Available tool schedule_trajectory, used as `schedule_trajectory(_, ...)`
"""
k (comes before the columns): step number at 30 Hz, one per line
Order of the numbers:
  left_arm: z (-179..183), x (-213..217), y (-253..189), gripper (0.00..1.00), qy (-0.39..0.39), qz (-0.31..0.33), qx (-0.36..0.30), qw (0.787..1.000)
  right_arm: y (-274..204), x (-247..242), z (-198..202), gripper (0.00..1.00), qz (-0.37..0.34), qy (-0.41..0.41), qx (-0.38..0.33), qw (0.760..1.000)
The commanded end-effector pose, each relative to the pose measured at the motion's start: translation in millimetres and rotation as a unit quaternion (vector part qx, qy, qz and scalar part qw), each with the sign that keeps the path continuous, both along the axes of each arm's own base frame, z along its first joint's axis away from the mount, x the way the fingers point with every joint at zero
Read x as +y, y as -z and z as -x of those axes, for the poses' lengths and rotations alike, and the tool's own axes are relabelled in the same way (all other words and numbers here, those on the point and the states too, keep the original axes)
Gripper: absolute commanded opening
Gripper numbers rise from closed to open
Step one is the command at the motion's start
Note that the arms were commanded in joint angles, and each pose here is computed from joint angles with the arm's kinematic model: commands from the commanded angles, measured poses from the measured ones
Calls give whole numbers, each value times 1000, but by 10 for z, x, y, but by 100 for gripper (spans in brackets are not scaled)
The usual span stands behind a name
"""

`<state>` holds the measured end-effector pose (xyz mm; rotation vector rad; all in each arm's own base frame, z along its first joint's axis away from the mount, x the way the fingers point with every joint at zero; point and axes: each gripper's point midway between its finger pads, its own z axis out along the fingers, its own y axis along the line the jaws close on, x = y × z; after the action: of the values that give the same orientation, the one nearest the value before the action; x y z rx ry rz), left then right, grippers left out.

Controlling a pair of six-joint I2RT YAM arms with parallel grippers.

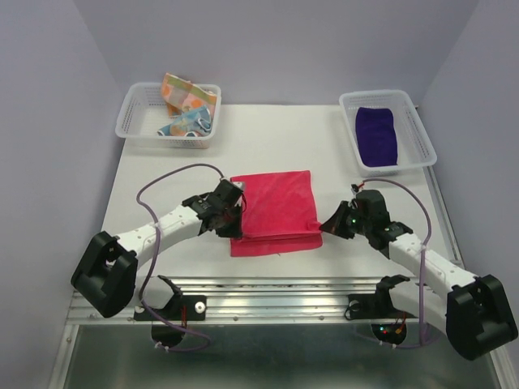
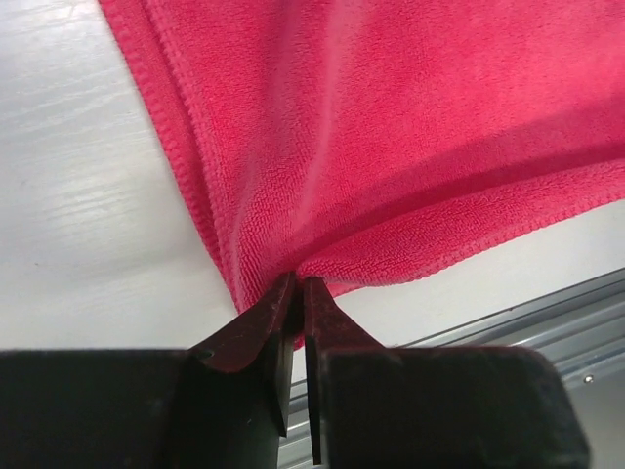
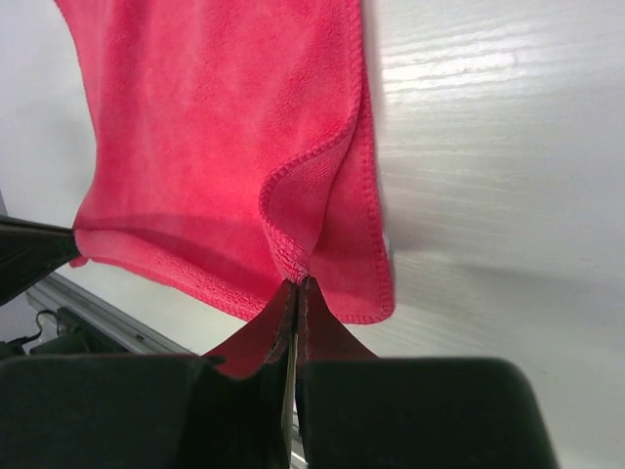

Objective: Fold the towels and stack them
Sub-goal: Fold the towel

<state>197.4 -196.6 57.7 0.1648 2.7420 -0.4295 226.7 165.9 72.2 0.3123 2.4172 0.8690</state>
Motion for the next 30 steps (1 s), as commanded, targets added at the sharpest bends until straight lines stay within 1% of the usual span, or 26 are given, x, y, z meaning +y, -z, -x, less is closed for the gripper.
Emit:
schedule_trajectory(1, 2, -111, -117, 25, 2, 36, -18, 999, 43, 10, 38, 1, 4, -12, 0, 1000)
schedule_trajectory(3, 32, -106, -88, 33, -2, 36, -11, 999, 80, 0, 77, 1, 4, -11, 6, 1000)
schedule_trajectory(4, 59, -110, -74, 42, -1, 37, -6, 999, 91, -7, 90, 2, 4, -9, 9, 1000)
schedule_trajectory(5, 70, -113, -63, 45, -2, 38, -2, 999, 90, -3, 100, 4, 3, -11, 9, 1000)
schedule_trajectory(6, 93, -103, -57, 48, -2, 35, 1, 999, 95, -2, 118, 9, 2, -13, 11, 1000)
schedule_trajectory(7, 119, -101, -55, 52, -6, 37, 4, 999, 75, 2, 126, 19, 1, -16, 9, 1000)
schedule_trajectory(8, 151, -110, -63, 55, -4, 40, 8, 999, 82, 4, 162, 24, 1, -22, 13, 1000)
schedule_trajectory(10, 217, -84, -95, 58, -7, 42, 10, 999, 82, 5, 230, 37, 1, -33, 18, 999)
schedule_trajectory(11, 231, -87, -131, 60, -6, 45, 6, 999, 84, 5, 260, 40, 1, -37, 21, 999)
schedule_trajectory(12, 260, -58, -188, 62, -9, 48, 1, 999, 75, 1, 282, 49, 1, -40, 21, 999)
schedule_trajectory(13, 254, -30, -221, 67, -22, 48, -5, 999, 53, -6, 321, 55, 3, -48, 19, 999)
schedule_trajectory(14, 267, -19, -258, 71, -25, 52, -8, 998, 22, -12, 323, 68, 5, -50, 13, 999)
schedule_trajectory(15, 263, -15, -294, 90, -29, 58, -14, 998, -1, -19, 324, 72, 6, -50, 9, 999)
schedule_trajectory(16, 242, -22, -390, 99, -32, 71, -30, 997, -42, -18, 304, 76, 7, -50, 1, 999)
schedule_trajectory(17, 162, -12, -452, 99, -47, 74, -50, 995, -82, -43, 250, 80, 12, -40, -13, 999)
schedule_trajectory(18, 85, -32, -563, 99, -55, 84, -71, 992, -165, -33, 174, 97, 9, -36, -31, 999)
schedule_trajectory(19, -36, 6, -623, 99, -74, 78, -97, 989, -188, -48, 113, 100, 15, -29, -41, 999)
schedule_trajectory(22, -400, -45, -910, 99, -104, 89, -165, 977, -322, -49, -95, 100, 19, -9, -70, 997)
schedule_trajectory(23, -531, -14, -966, 99, -118, 81, -186, 972, -477, -42, -253, 100, 17, 6, -97, 995)
schedule_trajectory(25, -778, -63, -1017, 99, -117, 68, -212, 968, -485, -37, -413, 100, 28, 15, -100, 994)
schedule_trajectory(27, -994, 6, -981, 99, -128, 51, -209, 968, -536, -60, -659, 100, 51, 36, -106, 992)
schedule_trajectory(28, -1093, 38, -827, 99, -129, 30, -194, 972, -540, -56, -738, 100, 59, 37, -105, 992)
schedule_trajectory(29, -1235, 83, -857, 99, -137, 33, -194, 971, -538, -90, -820, 100, 76, 45, -106, 990)
schedule_trajectory(30, -1357, 93, -738, 99, -139, 27, -187, 972, -545, -52, -945, 100, 82, 44, -104, 990)
